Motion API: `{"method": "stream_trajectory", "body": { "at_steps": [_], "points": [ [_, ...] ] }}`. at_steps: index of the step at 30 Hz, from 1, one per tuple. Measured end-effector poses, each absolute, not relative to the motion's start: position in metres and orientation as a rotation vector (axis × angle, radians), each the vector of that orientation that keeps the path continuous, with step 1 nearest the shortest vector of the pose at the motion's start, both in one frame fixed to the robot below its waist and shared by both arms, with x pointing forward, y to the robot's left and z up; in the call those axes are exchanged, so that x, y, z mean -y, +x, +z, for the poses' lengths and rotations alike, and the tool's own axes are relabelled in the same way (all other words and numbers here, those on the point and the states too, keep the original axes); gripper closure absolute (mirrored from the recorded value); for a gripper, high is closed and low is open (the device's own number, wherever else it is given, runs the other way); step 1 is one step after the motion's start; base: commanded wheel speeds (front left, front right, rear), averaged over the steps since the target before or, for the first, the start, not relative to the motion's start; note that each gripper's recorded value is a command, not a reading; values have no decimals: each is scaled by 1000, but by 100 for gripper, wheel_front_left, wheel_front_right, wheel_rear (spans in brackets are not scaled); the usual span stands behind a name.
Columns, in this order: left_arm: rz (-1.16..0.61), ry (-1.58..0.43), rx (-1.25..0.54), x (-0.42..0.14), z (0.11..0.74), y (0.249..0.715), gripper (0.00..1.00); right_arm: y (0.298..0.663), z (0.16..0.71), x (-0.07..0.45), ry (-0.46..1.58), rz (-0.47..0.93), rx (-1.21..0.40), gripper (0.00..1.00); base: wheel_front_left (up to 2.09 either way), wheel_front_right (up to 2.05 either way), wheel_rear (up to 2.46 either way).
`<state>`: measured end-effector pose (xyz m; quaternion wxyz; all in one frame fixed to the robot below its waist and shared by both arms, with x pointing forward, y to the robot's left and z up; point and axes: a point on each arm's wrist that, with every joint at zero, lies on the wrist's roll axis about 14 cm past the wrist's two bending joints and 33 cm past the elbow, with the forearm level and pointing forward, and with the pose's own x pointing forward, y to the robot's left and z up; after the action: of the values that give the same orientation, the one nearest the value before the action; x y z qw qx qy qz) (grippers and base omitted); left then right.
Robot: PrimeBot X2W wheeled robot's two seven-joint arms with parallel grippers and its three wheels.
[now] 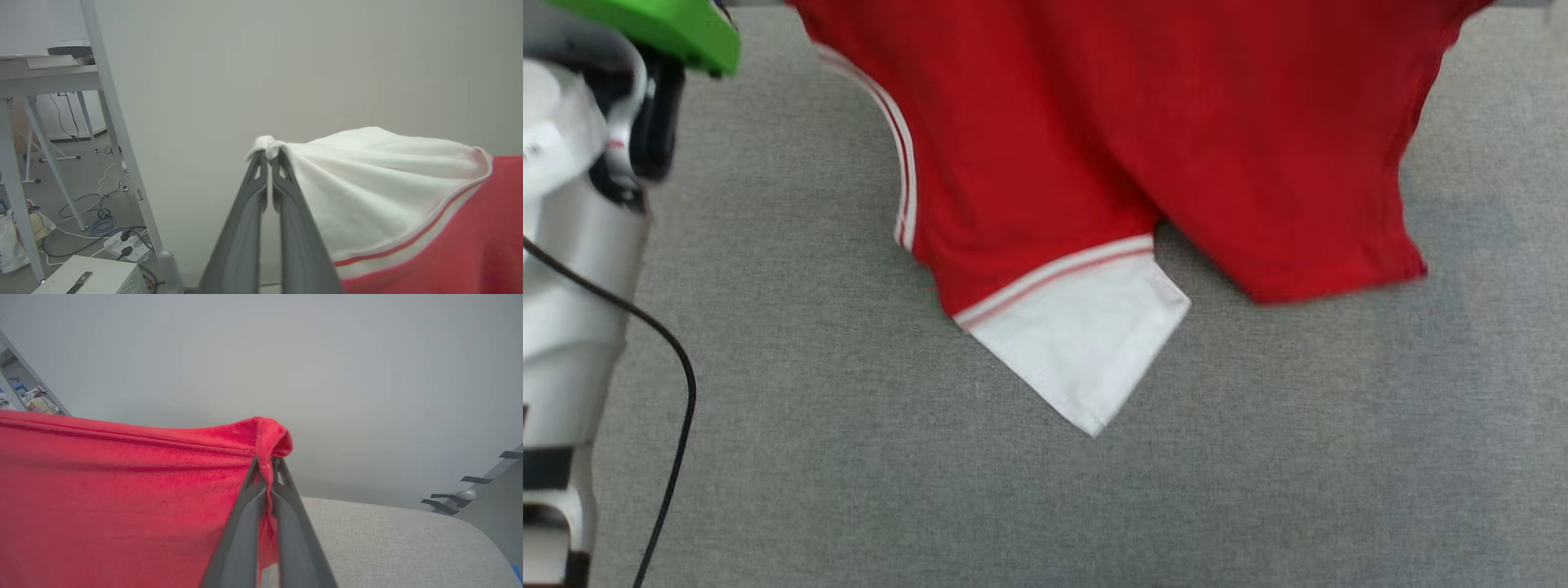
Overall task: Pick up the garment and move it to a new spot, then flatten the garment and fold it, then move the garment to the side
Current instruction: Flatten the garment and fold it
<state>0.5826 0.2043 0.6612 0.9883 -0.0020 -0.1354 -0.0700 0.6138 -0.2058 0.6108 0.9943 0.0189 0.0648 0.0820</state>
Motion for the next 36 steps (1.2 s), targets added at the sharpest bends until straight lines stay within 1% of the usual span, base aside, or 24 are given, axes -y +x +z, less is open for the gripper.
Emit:
{"method": "stream_trajectory", "body": {
  "at_steps": [4, 8, 16, 20, 21, 29, 32, 36],
  "points": [
    [-132, 32, 354, -205, 696, 614, 100, 641, 653, 210, 16, 134, 5, 100, 0, 0, 0],
    [-115, 75, 406, -207, 719, 642, 100, 664, 676, 210, -11, 114, 93, 100, 0, 0, 0],
    [-86, 99, 420, -213, 723, 685, 100, 700, 680, 208, -19, 94, 145, 100, 0, 0, 0],
    [-80, 105, 348, -216, 689, 704, 100, 715, 651, 206, -13, 93, 95, 100, 0, 0, 0],
    [-78, 97, 292, -217, 663, 713, 100, 722, 628, 205, -11, 92, 50, 100, 0, 0, 0],
    [-88, 20, 123, -215, 578, 729, 100, 734, 546, 195, 6, 110, -107, 100, 0, 0, 0],
    [-89, -23, 53, -217, 544, 722, 100, 730, 522, 186, 26, 132, -148, 100, 0, 0, 0],
    [-80, -59, -66, -223, 492, 694, 100, 704, 475, 176, 39, 162, -239, 100, 0, 0, 0]
  ]
}}
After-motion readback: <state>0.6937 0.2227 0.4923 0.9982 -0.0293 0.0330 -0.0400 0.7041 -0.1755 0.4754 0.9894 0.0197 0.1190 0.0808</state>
